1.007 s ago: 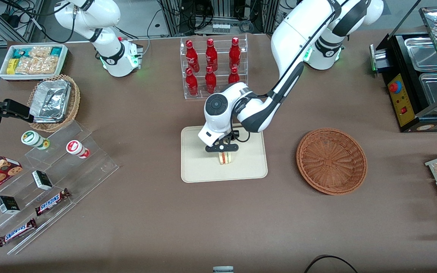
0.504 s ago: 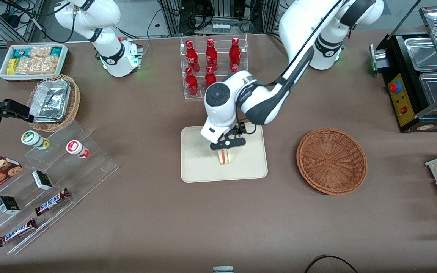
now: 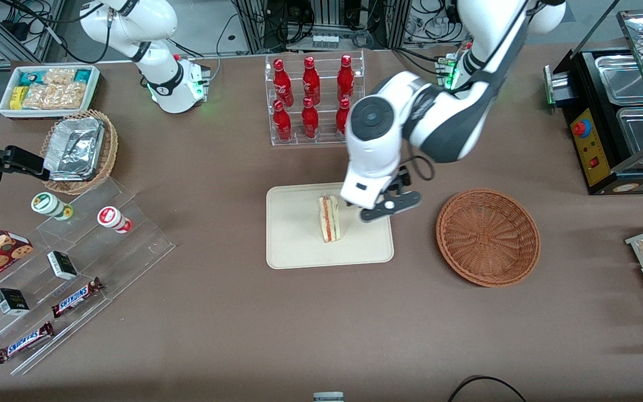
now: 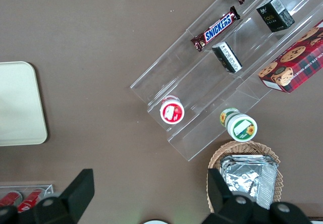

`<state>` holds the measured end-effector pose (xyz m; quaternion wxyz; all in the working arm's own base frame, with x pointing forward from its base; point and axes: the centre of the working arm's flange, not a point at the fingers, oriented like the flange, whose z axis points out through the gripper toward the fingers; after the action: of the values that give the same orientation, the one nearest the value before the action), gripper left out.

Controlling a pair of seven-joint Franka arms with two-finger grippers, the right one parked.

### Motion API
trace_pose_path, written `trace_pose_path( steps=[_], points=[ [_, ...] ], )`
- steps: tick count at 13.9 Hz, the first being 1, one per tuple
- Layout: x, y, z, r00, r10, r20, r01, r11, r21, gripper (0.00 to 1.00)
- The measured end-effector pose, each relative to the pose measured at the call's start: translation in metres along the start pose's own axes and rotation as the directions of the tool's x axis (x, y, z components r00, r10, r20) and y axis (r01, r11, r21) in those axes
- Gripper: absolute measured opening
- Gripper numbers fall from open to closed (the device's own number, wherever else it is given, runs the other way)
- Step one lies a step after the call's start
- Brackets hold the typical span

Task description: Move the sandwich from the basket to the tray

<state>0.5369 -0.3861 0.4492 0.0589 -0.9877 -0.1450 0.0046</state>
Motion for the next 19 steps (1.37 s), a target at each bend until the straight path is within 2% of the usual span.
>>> trace_pose_path(
  steps=[7, 10, 12, 15, 19],
  points=[
    [0.073, -0.170, -0.073, 0.987, 0.130, 0.095, -0.127, 0.991, -0.032, 1.00],
    [0.096, -0.230, -0.081, 0.970, 0.210, 0.126, -0.202, 0.977, -0.071, 1.00],
    [0.108, -0.270, -0.090, 0.959, 0.254, 0.127, -0.244, 0.966, -0.088, 1.00],
    [0.112, -0.313, -0.107, 0.949, 0.298, 0.104, -0.288, 0.953, -0.098, 1.00],
    [0.112, -0.328, -0.116, 0.952, 0.292, 0.086, -0.284, 0.954, -0.097, 1.00]
  ],
)
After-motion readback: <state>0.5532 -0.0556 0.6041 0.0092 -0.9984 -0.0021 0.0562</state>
